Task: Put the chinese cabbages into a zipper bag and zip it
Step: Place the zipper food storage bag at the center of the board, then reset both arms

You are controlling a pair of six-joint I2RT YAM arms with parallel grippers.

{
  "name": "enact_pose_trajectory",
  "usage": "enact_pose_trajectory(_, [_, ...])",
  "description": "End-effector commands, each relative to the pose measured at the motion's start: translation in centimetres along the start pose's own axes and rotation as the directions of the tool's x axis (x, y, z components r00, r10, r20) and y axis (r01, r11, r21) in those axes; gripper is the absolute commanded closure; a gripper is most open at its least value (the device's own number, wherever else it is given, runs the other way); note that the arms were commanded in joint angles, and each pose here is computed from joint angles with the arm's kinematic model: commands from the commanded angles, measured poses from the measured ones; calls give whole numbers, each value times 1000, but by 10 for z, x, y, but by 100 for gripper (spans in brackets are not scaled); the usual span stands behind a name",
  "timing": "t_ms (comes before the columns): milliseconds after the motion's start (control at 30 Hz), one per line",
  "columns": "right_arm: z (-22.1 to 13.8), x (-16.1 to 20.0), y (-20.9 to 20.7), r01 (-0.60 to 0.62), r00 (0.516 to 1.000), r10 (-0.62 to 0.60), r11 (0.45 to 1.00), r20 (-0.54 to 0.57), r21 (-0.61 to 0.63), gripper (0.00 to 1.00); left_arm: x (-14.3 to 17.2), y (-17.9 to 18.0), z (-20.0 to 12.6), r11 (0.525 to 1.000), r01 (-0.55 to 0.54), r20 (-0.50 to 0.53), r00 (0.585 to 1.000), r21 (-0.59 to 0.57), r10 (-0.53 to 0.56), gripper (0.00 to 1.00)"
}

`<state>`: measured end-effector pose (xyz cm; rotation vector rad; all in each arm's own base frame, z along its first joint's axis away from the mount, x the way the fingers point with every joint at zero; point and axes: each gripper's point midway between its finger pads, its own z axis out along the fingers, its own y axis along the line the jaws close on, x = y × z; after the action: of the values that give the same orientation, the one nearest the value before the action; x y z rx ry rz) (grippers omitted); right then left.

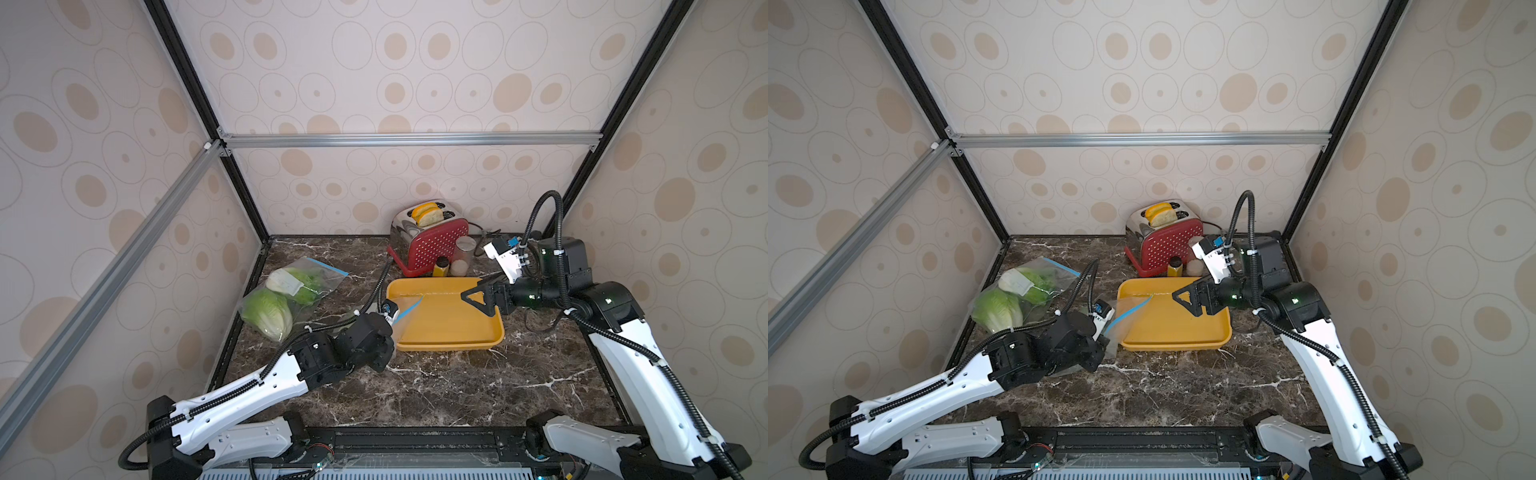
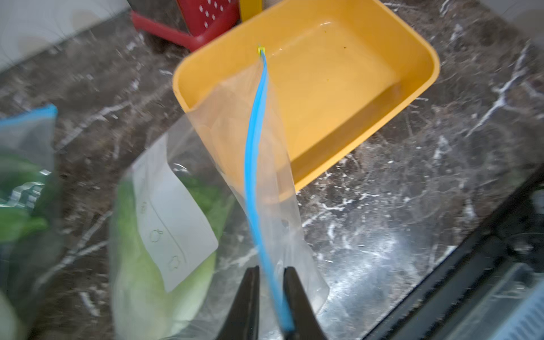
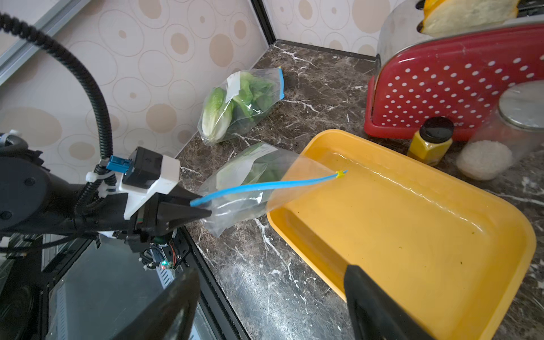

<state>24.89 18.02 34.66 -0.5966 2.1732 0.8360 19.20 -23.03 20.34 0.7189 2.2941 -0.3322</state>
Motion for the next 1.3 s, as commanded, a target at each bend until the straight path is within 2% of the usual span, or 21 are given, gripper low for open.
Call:
enact_pose_trajectory(0, [-1,-1,-21,-69,997,68,995,21,74,18,-23,-21,-22,988,34,108,993,150,-50,56])
enact_pose_trajectory(67, [-5,-3,-35,-110,993,105,987,43,121,18,-37,-14,-37,990,40,177,982,133,-64,36])
enact_pose_trajectory(133, [-10,-3,-52,-147,988,136,970,69,196,16,-52,2,-57,996,50,242,968,67,-65,14])
enact_pose_trajectory(167, [-13,-3,-61,-162,986,147,958,84,235,15,-57,11,-67,998,59,266,962,25,-63,7])
enact_pose_trajectory(200, [-17,-1,-73,-181,982,158,941,100,286,14,-61,24,-78,997,73,291,955,-34,-60,1])
enact_pose_trajectory(267, [-26,3,-103,-234,971,191,884,143,405,11,-73,49,-101,984,107,356,933,-141,-51,1])
enact_pose_trajectory(300, [-32,8,-122,-264,964,208,838,168,477,9,-77,66,-112,965,140,388,921,-223,-44,1])
enact_pose_trajectory(367, [-46,16,-159,-328,944,236,726,229,604,4,-81,104,-133,892,213,428,903,-397,-25,1])
enact_pose_trajectory(467, [-63,36,-209,-409,912,258,556,318,723,0,-70,168,-144,733,347,416,904,-585,-97,1])
enact_pose_trajectory(533, [-73,50,-238,-412,911,223,432,348,802,0,-51,210,-129,637,427,405,894,-641,-192,1])
enact_pose_trajectory(567, [-73,55,-250,-405,914,205,390,351,827,0,-43,227,-121,594,456,411,884,-662,-221,1])
enact_pose_trajectory(633, [-68,72,-273,-398,916,198,319,350,860,0,-23,263,-99,493,471,407,882,-731,-238,1])
enact_pose_trajectory(733, [-60,95,-302,-375,922,189,223,337,900,0,10,305,-72,375,466,391,882,-801,-261,1])
enact_pose_trajectory(800, [-48,108,-317,-367,926,181,221,332,903,0,32,324,-51,321,443,372,891,-837,-262,1])
enact_pose_trajectory(867, [-34,116,-329,-349,935,150,238,321,907,0,44,335,-34,319,445,364,887,-837,-283,1])
enact_pose_trajectory(1000, [-11,132,-341,-302,953,116,286,280,909,0,53,342,0,384,415,347,908,-825,-236,1])
enact_pose_trajectory(1067, [-3,136,-344,-293,956,106,311,274,904,0,55,343,9,417,423,364,906,-804,-217,1])
enact_pose_trajectory(1167, [13,135,-344,-290,956,64,383,288,877,0,57,341,25,490,446,417,892,-749,-175,1])
enact_pose_trajectory(1233, [23,138,-345,-262,963,55,418,264,870,0,60,342,34,508,441,418,893,-740,-165,1])
enact_pose_trajectory(1267, [24,139,-348,-256,964,44,417,261,872,0,59,342,39,525,430,407,898,-734,-166,1])
